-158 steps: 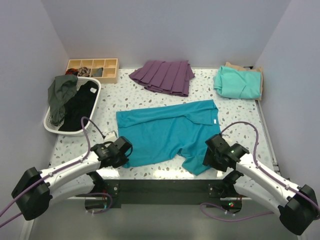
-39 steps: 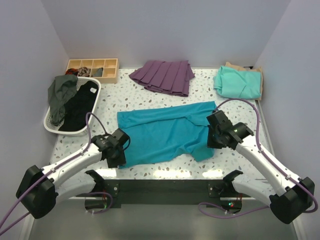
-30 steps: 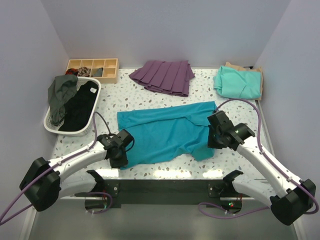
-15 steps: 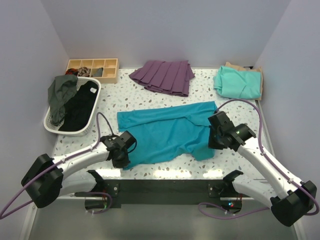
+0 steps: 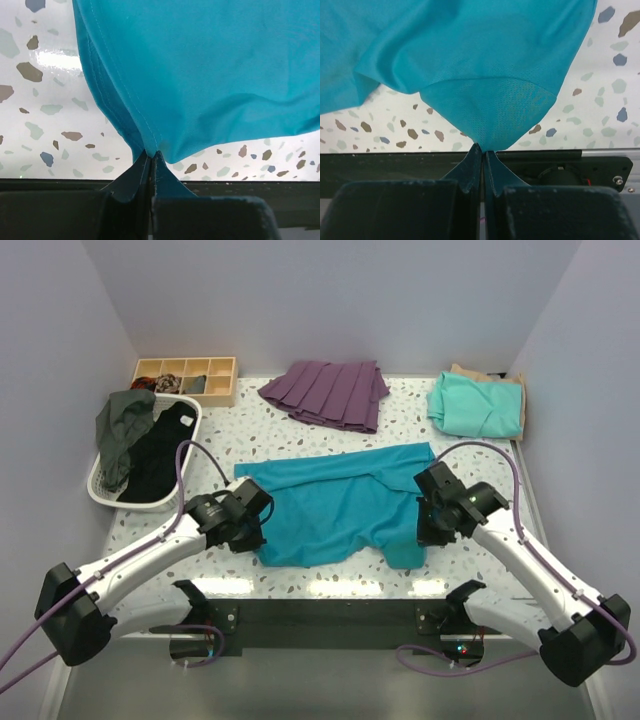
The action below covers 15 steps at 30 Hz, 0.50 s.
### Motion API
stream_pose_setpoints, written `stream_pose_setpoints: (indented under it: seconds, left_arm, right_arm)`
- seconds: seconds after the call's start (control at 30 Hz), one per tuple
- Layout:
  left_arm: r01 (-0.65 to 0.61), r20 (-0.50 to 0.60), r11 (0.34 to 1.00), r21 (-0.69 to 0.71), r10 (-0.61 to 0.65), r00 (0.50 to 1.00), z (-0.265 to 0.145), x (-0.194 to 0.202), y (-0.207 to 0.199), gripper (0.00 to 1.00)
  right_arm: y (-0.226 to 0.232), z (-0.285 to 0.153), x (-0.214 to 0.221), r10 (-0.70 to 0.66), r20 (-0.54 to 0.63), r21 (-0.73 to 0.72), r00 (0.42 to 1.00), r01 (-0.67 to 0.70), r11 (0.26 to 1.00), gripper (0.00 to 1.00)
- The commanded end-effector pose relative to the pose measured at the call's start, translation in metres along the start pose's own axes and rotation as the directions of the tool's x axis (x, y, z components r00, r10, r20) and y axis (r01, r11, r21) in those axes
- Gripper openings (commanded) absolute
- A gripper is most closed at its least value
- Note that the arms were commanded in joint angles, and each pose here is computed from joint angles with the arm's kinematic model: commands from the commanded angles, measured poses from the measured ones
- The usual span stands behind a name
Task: Fold and stack the t-shirts
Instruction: Fold the other side of the tshirt into a rectangle
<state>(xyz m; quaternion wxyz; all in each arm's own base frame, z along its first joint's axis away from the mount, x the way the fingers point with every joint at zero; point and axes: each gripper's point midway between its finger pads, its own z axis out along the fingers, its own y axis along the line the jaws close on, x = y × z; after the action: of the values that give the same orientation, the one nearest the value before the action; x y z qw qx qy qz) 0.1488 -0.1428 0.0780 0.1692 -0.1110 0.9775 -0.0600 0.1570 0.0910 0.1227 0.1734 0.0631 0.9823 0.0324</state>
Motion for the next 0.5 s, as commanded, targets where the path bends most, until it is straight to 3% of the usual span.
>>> stream_pose_setpoints:
  seconds: [0.0, 0.27, 0.47]
  left_arm:
    - [-0.042, -0.007, 0.999, -0.028, 0.042, 0.999, -0.013, 0.002, 0.012, 0.00]
    - [-0.020, 0.063, 0.998, -0.054, 0.023, 0.998, -0.017, -0.016, 0.014, 0.00]
    - [0.028, 0.101, 0.997, -0.070, -0.021, 0.995, -0.005, -0.037, 0.016, 0.00]
  right_arm:
    - [-0.009, -0.018, 0.025, 0.004, -0.080, -0.003, 0.997, -0.004, 1.000, 0.00]
    - [-0.011, -0.043, -0.036, 0.056, 0.188, 0.030, 0.981, -0.062, 0.998, 0.00]
    - [-0.005, -0.007, -0.057, 0.005, 0.131, 0.080, 0.991, -0.015, 0.997, 0.00]
